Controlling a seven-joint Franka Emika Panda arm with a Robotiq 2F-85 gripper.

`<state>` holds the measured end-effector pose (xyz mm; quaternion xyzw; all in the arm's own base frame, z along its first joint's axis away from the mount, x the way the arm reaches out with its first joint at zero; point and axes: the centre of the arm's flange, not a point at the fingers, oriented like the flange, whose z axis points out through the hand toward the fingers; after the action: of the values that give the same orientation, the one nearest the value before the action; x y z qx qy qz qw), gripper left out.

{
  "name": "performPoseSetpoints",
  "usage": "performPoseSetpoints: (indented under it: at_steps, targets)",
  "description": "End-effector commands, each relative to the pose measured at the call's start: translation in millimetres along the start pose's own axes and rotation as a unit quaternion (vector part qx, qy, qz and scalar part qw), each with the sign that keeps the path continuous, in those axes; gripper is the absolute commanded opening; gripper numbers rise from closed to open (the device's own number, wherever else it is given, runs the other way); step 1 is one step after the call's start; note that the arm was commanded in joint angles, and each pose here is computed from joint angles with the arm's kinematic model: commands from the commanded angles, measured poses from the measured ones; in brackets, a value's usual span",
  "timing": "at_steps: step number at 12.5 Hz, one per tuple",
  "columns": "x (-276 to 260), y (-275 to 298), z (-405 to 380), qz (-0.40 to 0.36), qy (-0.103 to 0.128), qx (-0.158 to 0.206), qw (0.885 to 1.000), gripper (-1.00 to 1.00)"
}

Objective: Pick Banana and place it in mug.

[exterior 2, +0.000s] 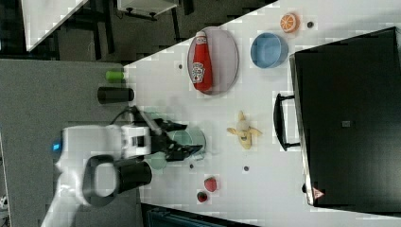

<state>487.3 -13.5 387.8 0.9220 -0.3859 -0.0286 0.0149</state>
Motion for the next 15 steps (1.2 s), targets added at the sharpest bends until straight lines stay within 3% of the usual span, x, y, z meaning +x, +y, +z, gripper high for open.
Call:
performPoseSetpoints:
  at_steps: [1,4,8,15]
  targets:
    - [-4.4,-3.0,33.9,-0.084,0.002,0.007,0.996,1.0]
    - [-0.2,-5.6,89.4,-0.136,-0.007,0.001,0.991,1.0]
    - [4.9,-7.3,152.8,-0.134,-0.02,-0.009,0.991,1.0]
    - [11.3,-6.4,234.5,-0.13,0.008,0.007,0.991,1.0]
